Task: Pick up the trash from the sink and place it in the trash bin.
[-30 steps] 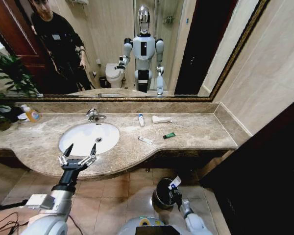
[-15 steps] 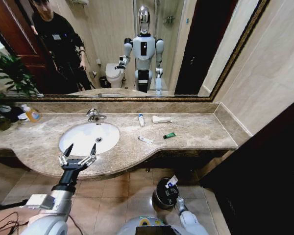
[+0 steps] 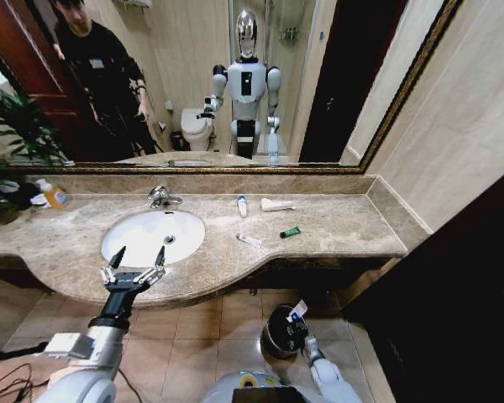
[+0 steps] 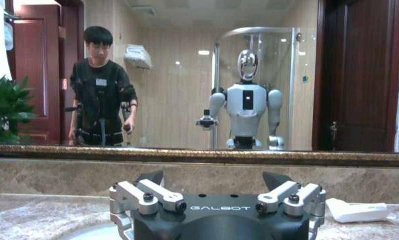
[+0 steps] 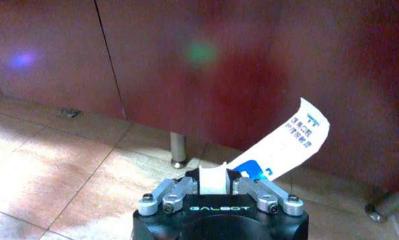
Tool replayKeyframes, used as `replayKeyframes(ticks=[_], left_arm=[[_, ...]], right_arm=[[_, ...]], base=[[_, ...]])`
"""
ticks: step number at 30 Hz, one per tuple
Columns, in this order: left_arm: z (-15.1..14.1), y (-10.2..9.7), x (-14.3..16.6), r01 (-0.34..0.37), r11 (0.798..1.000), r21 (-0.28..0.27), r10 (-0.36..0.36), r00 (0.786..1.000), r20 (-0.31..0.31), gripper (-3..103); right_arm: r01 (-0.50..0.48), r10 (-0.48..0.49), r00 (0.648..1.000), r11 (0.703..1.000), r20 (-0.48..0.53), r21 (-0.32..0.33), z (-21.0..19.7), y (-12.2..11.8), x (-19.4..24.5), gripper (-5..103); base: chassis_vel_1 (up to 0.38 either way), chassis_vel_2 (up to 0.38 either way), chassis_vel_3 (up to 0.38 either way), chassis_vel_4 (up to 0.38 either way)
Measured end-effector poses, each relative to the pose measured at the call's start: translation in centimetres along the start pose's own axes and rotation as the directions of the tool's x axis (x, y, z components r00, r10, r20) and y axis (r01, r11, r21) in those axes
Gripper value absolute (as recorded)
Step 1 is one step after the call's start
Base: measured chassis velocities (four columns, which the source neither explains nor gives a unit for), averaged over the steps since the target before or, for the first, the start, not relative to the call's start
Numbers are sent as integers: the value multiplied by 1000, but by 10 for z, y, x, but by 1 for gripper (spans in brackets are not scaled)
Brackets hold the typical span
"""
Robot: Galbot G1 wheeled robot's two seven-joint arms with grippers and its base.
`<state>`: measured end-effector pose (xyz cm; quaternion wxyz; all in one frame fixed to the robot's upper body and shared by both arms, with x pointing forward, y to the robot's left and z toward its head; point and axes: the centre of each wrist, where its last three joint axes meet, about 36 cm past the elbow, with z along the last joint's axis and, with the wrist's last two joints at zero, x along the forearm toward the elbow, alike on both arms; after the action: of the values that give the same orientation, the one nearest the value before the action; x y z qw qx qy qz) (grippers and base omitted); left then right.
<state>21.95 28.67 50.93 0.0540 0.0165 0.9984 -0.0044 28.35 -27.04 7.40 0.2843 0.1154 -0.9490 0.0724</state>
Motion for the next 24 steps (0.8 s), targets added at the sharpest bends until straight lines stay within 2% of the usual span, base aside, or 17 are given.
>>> replayKeyframes(ticks=[1, 5, 7, 8, 10, 11, 12, 15, 16, 18, 19, 21, 24], left_arm=[[0, 0, 0, 0, 1000, 0, 0, 1000, 0, 100], [0, 0, 0, 0, 1000, 0, 0, 1000, 0, 100], [0, 0, 0, 0, 1000, 0, 0, 1000, 0, 100], [0, 0, 0, 0, 1000, 0, 0, 1000, 0, 100], [0, 0, 0, 0, 1000, 0, 0, 1000, 0, 100], [0, 0, 0, 0, 1000, 0, 0, 1000, 0, 100], [0, 0, 0, 0, 1000, 0, 0, 1000, 0, 100], [0, 0, 0, 0, 1000, 0, 0, 1000, 0, 100], [0, 0, 0, 0, 1000, 0, 0, 1000, 0, 100], [0, 0, 0, 0, 1000, 0, 0, 1000, 0, 100], [0, 0, 0, 0, 1000, 0, 0, 1000, 0, 100], [0, 0, 0, 0, 1000, 0, 0, 1000, 0, 100], [0, 0, 0, 0, 1000, 0, 0, 1000, 0, 100]], right_arm=[[0, 0, 1000, 1000, 0, 0, 0, 0, 0, 19], [12, -12, 1000, 1000, -17, 10, -1, 0, 4, 41], [13, -13, 1000, 1000, -18, 10, -1, 1, 4, 41], [13, -13, 1000, 1000, -18, 10, -1, 2, 4, 51], [13, -13, 1000, 1000, -18, 10, 0, 2, 4, 51], [13, -13, 1000, 1000, -19, 10, 0, 3, 4, 62], [14, -14, 1000, 1000, -19, 10, 0, 3, 5, 62], [14, -14, 1000, 1000, -20, 13, 1, 3, 6, 79], [14, -14, 1000, 1000, -20, 13, 1, 3, 6, 79], [14, -14, 1000, 1000, -21, 14, 1, 3, 7, 89], [14, -14, 1000, 1000, -21, 14, 1, 3, 7, 89], [16, -15, 1000, 1000, -23, 14, 1, 3, 8, 98], [16, -16, 1000, 1000, -23, 13, 1, 4, 8, 99]], base=[[0, 0, 0, 0], [0, 0, 0, 0], [0, 0, 0, 0], [0, 0, 0, 0], [0, 0, 0, 0], [0, 0, 0, 0], [0, 0, 0, 0], [0, 0, 0, 0], [0, 0, 0, 0], [0, 0, 0, 0], [0, 0, 0, 0], [0, 0, 0, 0], [0, 0, 0, 0]])
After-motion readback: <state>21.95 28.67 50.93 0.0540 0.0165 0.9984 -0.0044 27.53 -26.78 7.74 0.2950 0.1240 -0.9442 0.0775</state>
